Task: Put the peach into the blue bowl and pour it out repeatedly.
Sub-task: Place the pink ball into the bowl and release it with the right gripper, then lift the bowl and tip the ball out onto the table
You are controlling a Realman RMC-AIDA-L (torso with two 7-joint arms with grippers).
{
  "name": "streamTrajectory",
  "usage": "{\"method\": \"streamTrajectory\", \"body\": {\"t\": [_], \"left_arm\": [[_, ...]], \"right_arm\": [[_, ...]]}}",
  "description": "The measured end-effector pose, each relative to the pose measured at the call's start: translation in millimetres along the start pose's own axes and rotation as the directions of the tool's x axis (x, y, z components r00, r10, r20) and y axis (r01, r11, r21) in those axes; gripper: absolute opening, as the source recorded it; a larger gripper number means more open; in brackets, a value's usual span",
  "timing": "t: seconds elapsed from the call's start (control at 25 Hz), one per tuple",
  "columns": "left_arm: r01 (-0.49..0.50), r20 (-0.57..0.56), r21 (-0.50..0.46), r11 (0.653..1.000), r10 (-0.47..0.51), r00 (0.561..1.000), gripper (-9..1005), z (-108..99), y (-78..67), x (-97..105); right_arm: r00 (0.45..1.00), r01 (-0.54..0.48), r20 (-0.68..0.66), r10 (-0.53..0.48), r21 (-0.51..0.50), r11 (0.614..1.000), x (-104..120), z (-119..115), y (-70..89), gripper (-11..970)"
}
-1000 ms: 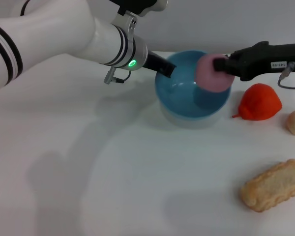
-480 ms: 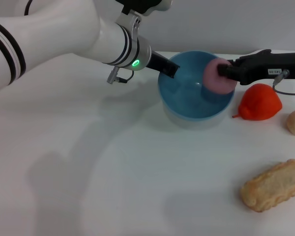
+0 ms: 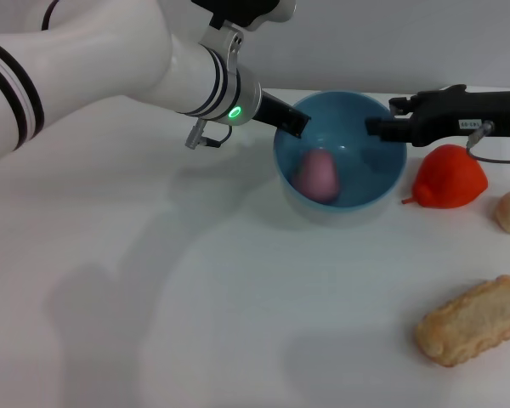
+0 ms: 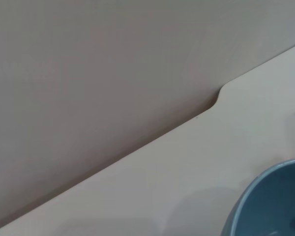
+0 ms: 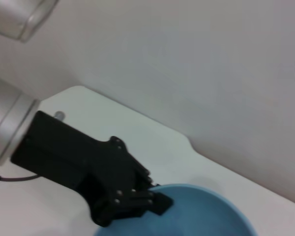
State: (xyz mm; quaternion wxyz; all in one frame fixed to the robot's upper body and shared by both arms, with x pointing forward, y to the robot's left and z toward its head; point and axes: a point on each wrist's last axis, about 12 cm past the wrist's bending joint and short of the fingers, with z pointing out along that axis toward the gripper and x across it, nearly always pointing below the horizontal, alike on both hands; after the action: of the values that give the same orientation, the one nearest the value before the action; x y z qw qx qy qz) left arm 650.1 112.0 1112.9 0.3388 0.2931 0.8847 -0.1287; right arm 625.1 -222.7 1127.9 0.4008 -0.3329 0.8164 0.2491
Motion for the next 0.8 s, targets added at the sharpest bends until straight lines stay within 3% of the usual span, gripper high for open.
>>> {"method": "streamTrajectory", "body": {"t": [0.16, 0.32, 0.44, 0.6, 0.8], "left_arm": [[0.0, 0.002, -0.003, 1.0, 0.0, 1.0, -2, 0.3, 0.4, 0.7], [-0.01, 0.004, -0.011, 1.0, 0.01, 1.0, -1, 0.3, 1.8, 1.0], [-0.021, 0.015, -0.016, 1.0, 0.021, 1.0, -1, 0.4, 1.8, -1.5], [-0.059, 0.034, -0.025, 0.998, 0.06, 0.998, -2, 1.4, -1.3, -4.9], [-0.186, 0.093, -0.061, 0.981, 0.192, 0.977, -2, 4.5, -9.2, -12.3]], "right_arm": [[0.999, -0.021, 0.03, 0.019, 0.058, 0.998, 6.8, -12.1, -8.7, 434], [0.992, -0.074, 0.116, 0.052, 0.191, 0.979, 19.7, -43.9, -31.5, 513], [0.986, -0.096, 0.159, 0.052, 0.284, 0.954, 41.3, -69.4, -47.3, 566], [0.974, -0.142, 0.213, 0.07, 0.346, 0.927, 77.1, -83.0, -54.0, 567], [0.917, -0.237, 0.393, 0.069, 0.395, 0.888, 118.3, -102.3, -50.1, 567]]}}
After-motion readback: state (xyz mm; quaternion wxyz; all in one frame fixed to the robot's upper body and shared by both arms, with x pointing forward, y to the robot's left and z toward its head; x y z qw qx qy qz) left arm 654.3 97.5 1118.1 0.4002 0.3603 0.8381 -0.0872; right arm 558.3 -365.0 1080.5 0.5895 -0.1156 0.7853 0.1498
